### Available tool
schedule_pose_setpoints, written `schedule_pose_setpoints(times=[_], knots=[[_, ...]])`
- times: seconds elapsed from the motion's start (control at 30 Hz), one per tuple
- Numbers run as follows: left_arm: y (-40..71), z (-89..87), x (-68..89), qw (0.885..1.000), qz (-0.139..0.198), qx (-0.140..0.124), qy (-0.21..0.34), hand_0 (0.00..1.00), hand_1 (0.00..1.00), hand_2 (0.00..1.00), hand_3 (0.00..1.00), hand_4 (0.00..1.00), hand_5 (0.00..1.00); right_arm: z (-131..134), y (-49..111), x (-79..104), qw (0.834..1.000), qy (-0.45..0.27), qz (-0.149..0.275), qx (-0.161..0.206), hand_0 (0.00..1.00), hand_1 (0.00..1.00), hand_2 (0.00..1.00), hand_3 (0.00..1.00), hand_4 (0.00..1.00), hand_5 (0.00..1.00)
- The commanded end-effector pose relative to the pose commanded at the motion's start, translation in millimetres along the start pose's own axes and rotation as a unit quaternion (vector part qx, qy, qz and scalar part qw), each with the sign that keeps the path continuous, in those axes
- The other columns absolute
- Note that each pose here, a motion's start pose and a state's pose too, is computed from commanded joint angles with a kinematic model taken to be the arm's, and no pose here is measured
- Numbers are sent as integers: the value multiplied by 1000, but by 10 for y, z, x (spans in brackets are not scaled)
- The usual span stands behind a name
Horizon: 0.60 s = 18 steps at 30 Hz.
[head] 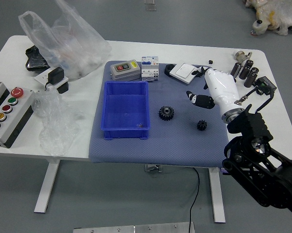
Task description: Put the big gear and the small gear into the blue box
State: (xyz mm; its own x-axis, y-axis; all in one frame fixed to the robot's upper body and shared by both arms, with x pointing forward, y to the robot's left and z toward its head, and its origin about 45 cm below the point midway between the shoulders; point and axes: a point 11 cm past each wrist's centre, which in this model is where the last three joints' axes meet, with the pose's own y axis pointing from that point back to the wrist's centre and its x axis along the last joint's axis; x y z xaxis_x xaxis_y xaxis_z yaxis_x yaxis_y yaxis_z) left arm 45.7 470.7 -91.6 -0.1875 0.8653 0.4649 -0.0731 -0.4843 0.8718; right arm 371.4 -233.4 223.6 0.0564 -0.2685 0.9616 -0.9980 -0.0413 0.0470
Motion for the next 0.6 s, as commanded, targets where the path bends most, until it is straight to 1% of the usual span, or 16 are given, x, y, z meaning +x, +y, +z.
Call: schedule_pose_setpoints(times=[0.07, 0.1, 0.23, 0.27, 0.3, 0.47, 0.5, 0.6], knots=[[0, -2, -3, 1000, 0, 0, 0, 625, 579, 550, 683, 719, 274, 69, 10, -58, 1000, 17, -18, -19, 286, 446, 741, 699, 791, 216], [0, -5, -3, 1000, 0, 0, 0, 626, 578, 550, 683, 718, 274, 106, 16, -88, 999, 26, -28, -28, 296, 468, 770, 738, 808, 211], [0, -9, -4, 1000, 0, 1, 0, 626, 578, 550, 683, 718, 274, 208, 34, -188, 996, 49, -56, -51, 296, 468, 770, 738, 808, 211], [0, -8, -5, 1000, 0, 1, 0, 626, 578, 550, 683, 718, 274, 225, 39, -211, 995, 52, -61, -56, 296, 468, 770, 738, 808, 211], [0, -8, -5, 1000, 0, 1, 0, 625, 577, 549, 682, 719, 274, 236, 43, -231, 995, 55, -65, -59, 288, 450, 780, 775, 809, 201], [0, -3, -5, 1000, 0, 0, -1, 625, 577, 549, 682, 719, 274, 298, 65, -336, 992, 64, -85, -73, 288, 450, 780, 775, 809, 201], [0, -4, -5, 1000, 0, 0, -1, 626, 577, 549, 683, 719, 275, 309, 69, -354, 991, 64, -88, -75, 283, 441, 786, 778, 830, 210], [0, -8, -1, 1000, 0, 1, -1, 626, 577, 549, 683, 719, 275, 348, 85, -413, 990, 65, -99, -82, 283, 441, 786, 778, 830, 210]])
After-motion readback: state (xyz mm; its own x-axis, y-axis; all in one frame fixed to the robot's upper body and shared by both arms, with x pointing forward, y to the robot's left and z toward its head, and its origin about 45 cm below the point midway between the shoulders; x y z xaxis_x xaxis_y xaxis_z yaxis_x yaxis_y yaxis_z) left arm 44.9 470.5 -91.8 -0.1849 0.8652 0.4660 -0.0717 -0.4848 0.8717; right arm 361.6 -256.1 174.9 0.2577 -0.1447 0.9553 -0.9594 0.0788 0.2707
